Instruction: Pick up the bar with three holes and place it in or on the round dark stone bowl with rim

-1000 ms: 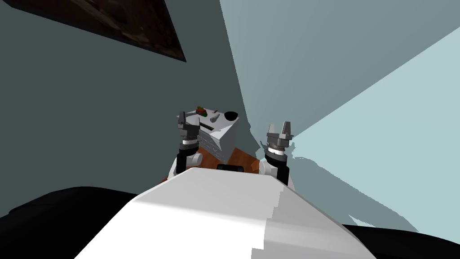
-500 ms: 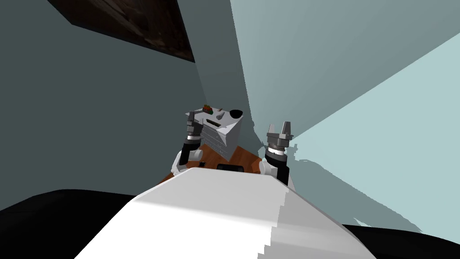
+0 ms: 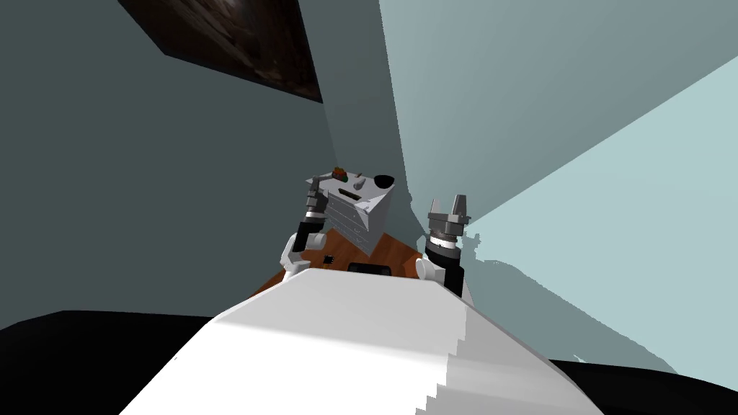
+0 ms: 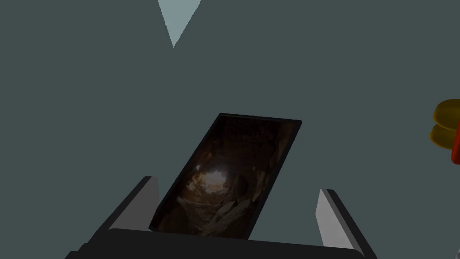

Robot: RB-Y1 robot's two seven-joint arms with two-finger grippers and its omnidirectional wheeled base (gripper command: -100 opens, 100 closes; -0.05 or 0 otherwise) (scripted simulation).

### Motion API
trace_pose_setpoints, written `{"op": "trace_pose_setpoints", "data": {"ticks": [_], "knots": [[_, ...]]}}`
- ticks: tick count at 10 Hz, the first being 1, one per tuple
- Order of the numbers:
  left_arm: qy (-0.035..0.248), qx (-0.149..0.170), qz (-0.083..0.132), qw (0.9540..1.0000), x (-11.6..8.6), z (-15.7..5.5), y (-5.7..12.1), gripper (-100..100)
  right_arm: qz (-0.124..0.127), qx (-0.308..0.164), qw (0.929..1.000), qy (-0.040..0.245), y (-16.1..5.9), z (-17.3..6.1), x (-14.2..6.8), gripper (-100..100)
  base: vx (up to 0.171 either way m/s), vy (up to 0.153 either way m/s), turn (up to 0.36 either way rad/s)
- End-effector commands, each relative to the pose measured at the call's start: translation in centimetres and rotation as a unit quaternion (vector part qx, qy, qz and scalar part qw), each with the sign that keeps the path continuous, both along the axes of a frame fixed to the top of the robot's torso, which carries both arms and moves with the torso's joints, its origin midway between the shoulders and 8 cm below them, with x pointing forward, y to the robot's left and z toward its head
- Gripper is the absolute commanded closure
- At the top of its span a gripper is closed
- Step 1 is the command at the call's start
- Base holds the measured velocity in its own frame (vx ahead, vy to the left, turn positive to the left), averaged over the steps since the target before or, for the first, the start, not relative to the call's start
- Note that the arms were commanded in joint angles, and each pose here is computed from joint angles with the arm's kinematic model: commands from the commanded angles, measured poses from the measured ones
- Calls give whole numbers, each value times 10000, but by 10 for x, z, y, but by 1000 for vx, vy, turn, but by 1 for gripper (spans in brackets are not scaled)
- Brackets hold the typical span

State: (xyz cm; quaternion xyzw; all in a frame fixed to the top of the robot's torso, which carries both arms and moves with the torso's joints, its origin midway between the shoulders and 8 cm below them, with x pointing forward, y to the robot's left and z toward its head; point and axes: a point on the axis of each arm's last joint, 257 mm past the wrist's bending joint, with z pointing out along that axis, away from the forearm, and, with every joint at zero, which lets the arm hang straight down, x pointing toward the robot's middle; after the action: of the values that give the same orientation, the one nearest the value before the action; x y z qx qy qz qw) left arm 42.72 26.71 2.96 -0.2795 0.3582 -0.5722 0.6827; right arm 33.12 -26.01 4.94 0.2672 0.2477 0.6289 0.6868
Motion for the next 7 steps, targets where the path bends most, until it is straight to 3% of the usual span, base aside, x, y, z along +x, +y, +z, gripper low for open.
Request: {"op": "trace_pose_setpoints", "data": {"ticks": [1,4,7], "knots": [[145,30,51,9999,10,-7,1,-100,0,0,10000,0,0,0,0,0,-87,69,33],[575,128,221,9980,47,-27,12,-100,0,0,10000,1,0,0,0,0,-19,44,66],[640,119,229,9976,50,-28,12,-100,0,1,10000,0,0,0,0,0,3,8,24]]}}
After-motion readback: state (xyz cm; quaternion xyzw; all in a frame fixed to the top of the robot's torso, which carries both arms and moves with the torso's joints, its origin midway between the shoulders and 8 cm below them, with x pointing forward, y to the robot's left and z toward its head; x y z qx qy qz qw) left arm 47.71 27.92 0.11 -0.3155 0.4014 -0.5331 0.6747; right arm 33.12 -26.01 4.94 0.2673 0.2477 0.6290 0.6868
